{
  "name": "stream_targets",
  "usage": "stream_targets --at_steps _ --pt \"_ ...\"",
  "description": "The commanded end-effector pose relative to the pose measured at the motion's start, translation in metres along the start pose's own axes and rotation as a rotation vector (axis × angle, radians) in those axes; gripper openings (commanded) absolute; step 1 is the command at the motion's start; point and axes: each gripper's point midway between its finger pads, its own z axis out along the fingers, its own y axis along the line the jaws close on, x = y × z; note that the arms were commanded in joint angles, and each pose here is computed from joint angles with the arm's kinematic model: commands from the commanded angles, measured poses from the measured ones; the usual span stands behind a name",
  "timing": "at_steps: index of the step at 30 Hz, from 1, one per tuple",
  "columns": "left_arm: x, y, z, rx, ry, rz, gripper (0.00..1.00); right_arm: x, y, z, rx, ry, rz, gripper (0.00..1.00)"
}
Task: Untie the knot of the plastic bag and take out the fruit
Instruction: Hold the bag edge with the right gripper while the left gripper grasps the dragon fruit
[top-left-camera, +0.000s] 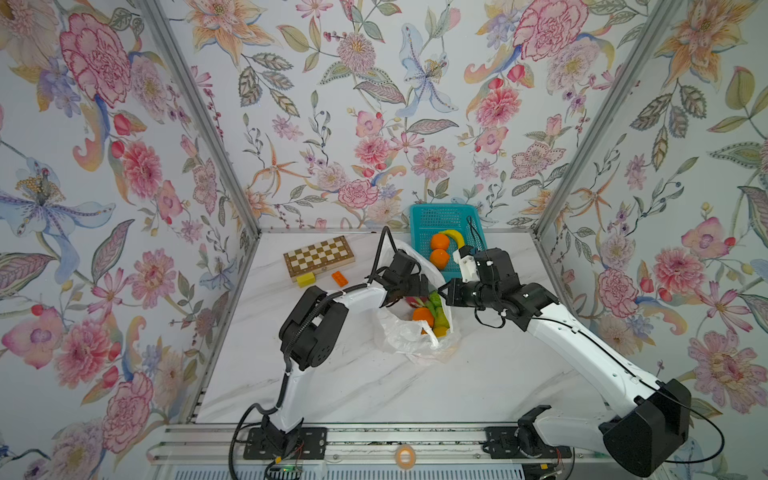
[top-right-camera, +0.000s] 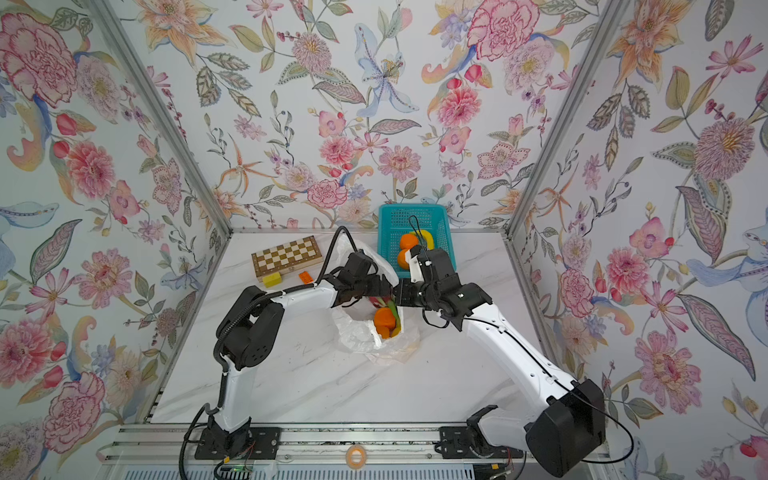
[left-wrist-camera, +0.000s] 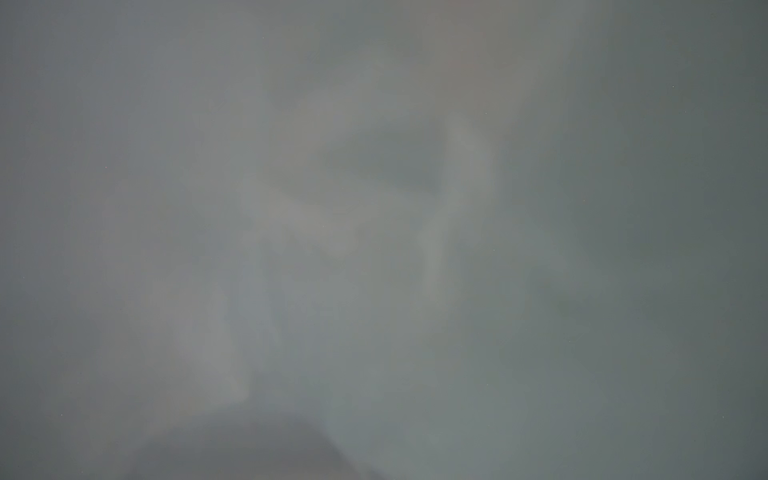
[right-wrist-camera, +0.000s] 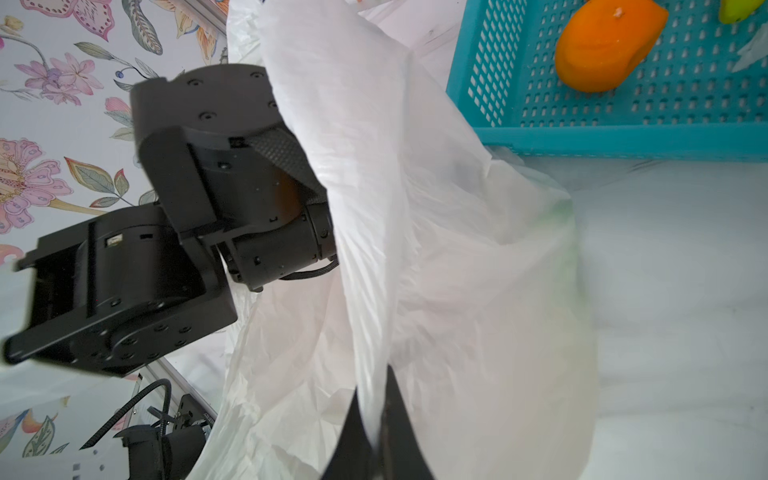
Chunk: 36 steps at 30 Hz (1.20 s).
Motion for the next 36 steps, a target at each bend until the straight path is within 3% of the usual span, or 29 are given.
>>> stream_targets --at_steps 1,6,10,13,17,22,26,36 --pt "0.012 0.019 0.016 -0.073 0.079 -0.057 0.99 0.005 0.0 0.0 0.001 0.014 0.003 0.06" --pt "0.019 0.026 0.025 -0.107 0.111 -0.084 0.97 0.007 -0.004 -0.002 0.02 0.016 0.004 0.07" --pt "0.012 0.017 0.024 -0.064 0.106 -0.07 0.8 0.007 -0.007 -0.004 0.036 0.006 0.01 0.11" --pt "0.008 0.006 0.021 -0.008 0.105 -0.06 0.7 0.006 -0.009 -0.005 0.047 -0.003 0.016 0.29" --pt "0.004 -0.004 0.011 0.04 0.095 -0.057 0.66 -0.001 -0.012 -0.007 0.06 -0.023 0.029 0.65" --pt "-0.004 -0.014 -0.005 0.094 0.056 -0.05 0.61 -0.019 -0.014 -0.008 0.074 -0.056 0.042 0.86" --pt "-0.01 -0.024 -0.02 0.149 0.034 -0.034 0.55 -0.035 -0.019 0.001 0.093 -0.061 0.06 0.92" --pt "-0.017 -0.035 -0.049 0.212 -0.007 0.019 0.53 -0.042 -0.024 0.04 0.139 0.025 -0.003 0.91"
